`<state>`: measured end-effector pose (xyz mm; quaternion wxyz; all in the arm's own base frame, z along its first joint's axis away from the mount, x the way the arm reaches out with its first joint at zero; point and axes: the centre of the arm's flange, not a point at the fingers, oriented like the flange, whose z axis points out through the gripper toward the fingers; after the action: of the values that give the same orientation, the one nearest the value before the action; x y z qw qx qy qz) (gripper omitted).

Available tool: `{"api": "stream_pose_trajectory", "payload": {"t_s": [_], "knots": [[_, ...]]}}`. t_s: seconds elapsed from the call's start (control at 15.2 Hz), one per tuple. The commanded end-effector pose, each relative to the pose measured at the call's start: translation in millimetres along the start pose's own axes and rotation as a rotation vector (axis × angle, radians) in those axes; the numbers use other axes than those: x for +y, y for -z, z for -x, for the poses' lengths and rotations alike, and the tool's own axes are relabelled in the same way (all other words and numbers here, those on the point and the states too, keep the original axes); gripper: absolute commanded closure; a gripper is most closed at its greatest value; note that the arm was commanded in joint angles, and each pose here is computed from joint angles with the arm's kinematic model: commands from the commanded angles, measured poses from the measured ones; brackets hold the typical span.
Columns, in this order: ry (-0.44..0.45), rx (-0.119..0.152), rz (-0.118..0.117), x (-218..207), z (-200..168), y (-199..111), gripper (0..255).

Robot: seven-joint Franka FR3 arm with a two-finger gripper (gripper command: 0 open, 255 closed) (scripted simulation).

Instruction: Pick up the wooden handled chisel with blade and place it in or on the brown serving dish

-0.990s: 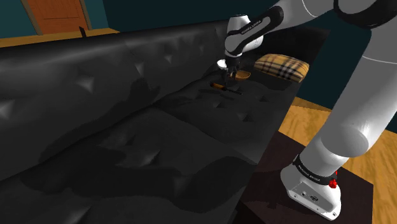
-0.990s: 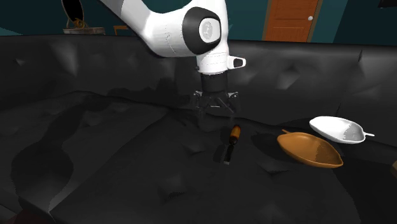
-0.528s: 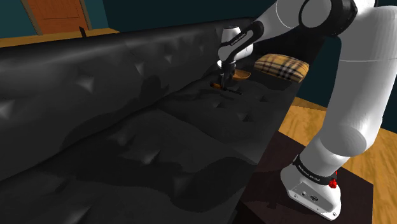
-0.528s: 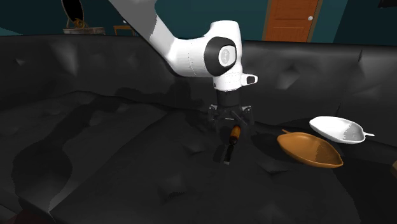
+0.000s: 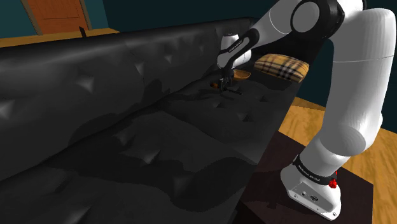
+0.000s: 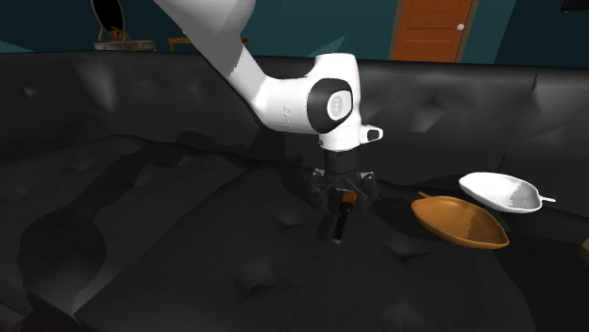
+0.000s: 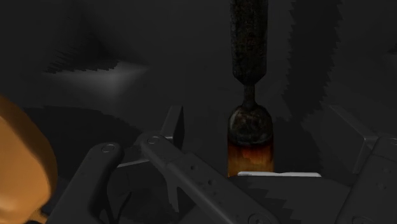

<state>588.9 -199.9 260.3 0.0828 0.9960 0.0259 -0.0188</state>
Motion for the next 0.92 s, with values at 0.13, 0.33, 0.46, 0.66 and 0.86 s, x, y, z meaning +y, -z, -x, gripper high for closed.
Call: {"api": "stream_pose_trajectory", "payload": {"t_s": [0.13,0.33,0.46,0.66,0.86], "knots": [[0.000,0.000,0.000,0.3,-0.2,-1.0,0],[0.000,0.000,0.000,0.2,-0.2,-0.9,0],[0.000,0.000,0.000,0.2,-0.2,-0.9,255],[0.000,0.000,0.000,1.9,0.4,-1.3,255],[0.000,0.000,0.000,1.0,-0.1,-2.4,255]]}}
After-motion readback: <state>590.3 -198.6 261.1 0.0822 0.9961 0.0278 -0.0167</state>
